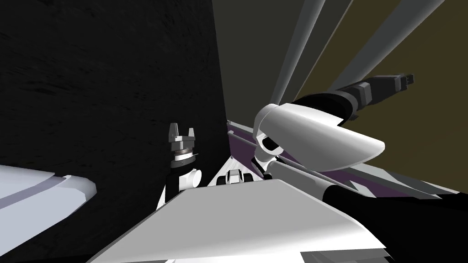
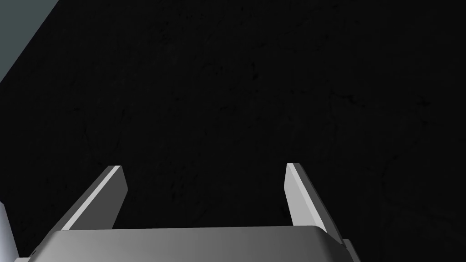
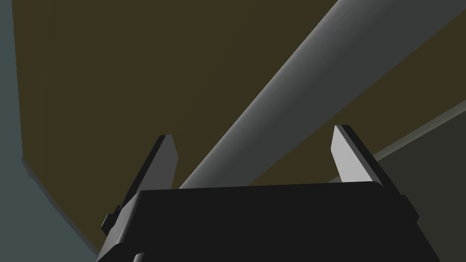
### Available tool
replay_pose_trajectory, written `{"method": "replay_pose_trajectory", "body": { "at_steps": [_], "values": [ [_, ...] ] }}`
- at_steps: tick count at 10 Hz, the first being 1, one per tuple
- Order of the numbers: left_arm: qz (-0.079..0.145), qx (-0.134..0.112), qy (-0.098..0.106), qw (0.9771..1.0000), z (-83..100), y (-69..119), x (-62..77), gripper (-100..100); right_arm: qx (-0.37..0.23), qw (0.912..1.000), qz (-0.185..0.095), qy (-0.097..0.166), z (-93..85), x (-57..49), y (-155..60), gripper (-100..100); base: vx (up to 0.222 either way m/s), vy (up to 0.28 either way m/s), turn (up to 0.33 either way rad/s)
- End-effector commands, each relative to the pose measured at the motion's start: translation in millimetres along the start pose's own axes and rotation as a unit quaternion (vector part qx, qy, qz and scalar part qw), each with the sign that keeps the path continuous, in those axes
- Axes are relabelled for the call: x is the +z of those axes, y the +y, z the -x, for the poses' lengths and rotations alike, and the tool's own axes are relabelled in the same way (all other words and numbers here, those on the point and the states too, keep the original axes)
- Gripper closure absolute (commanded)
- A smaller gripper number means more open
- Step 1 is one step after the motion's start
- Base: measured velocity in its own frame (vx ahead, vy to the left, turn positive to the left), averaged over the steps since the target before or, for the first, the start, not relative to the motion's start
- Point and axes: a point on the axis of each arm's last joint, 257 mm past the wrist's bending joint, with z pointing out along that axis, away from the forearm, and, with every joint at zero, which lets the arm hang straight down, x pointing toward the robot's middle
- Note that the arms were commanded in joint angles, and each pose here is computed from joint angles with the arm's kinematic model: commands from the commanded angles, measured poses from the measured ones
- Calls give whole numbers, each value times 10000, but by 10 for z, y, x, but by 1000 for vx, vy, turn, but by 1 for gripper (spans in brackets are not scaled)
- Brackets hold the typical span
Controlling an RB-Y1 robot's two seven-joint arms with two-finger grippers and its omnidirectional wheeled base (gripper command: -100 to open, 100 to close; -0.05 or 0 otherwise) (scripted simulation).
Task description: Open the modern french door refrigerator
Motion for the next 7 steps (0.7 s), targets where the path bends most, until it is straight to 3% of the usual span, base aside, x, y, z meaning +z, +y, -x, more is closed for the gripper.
{"method": "replay_pose_trajectory", "body": {
  "at_steps": [1,3,4,7],
  "values": [
    [0,0,0,10000,0,0,0,0,56,9998,156,63,-38,-7,61,-100,10,-1,1],
    [0,1,0,10000,0,0,0,0,71,9998,181,70,-6,-13,62,-100,26,-66,-8],
    [0,0,0,10000,0,0,0,0,66,9998,181,70,0,-14,61,100,4,-9,-3],
    [-1,-1,1,10000,-1,0,1,0,128,9987,470,-157,122,-24,196,100,-154,-20,25]
  ]
}}
